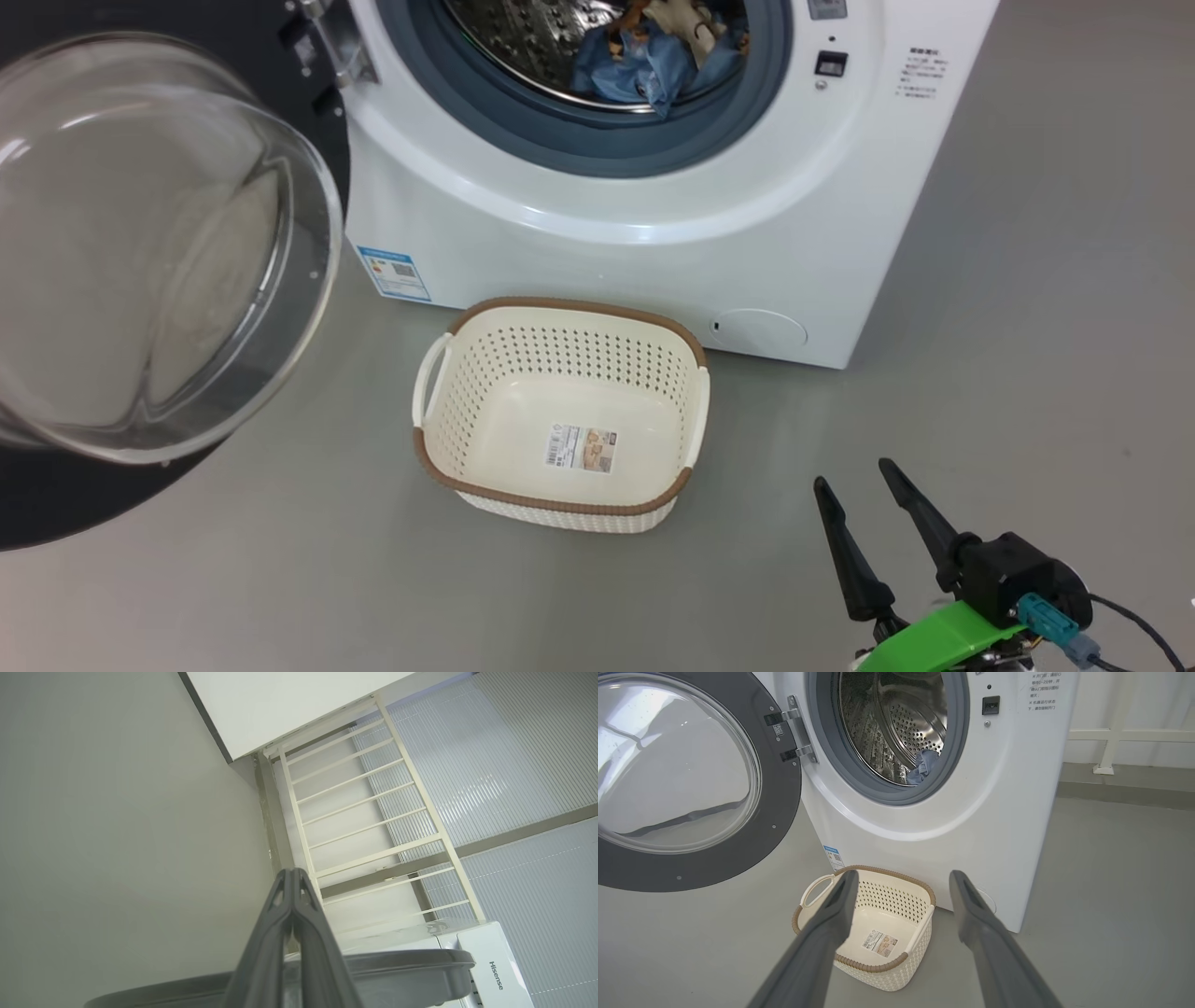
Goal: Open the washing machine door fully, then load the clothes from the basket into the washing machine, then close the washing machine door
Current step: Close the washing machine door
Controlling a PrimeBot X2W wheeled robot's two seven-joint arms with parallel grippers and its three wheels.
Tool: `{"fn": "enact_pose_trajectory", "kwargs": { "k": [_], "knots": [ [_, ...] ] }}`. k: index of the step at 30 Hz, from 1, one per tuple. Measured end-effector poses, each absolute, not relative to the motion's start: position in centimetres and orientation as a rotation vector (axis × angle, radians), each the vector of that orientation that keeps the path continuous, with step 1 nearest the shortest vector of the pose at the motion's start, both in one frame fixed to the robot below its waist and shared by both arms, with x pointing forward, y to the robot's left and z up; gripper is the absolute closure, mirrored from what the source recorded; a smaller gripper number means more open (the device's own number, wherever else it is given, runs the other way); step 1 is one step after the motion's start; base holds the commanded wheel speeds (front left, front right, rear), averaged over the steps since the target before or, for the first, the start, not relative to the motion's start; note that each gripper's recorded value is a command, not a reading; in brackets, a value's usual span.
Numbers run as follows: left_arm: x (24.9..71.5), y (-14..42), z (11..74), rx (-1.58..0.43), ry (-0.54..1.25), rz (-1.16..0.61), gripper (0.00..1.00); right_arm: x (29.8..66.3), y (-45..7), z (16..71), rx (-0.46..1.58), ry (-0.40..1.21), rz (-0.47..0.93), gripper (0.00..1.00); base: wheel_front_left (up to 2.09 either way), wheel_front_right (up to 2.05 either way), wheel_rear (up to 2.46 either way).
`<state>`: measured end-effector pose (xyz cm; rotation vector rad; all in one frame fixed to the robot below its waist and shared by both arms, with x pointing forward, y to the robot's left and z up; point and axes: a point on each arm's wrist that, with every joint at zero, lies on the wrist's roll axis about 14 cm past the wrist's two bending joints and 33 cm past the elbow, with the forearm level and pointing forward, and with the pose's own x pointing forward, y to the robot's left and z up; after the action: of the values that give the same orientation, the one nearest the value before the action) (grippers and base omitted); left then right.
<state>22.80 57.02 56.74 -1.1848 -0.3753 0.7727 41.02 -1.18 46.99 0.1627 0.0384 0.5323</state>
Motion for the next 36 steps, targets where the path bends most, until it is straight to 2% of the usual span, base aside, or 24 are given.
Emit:
{"fn": "enact_pose_trajectory", "kwargs": {
  "k": [16,36],
  "knots": [
    [27.6,55.2,54.7,-1.262,-0.275,0.701,1.0,41.3,-3.2,45.9,0.158,0.059,0.476,0.0,0.0,0.0,0.0],
    [28.9,53.3,55.1,-1.349,-0.195,0.551,1.0,40.9,-3.1,45.9,0.165,0.064,0.481,0.0,0.0,0.0,0.0]
  ]
}}
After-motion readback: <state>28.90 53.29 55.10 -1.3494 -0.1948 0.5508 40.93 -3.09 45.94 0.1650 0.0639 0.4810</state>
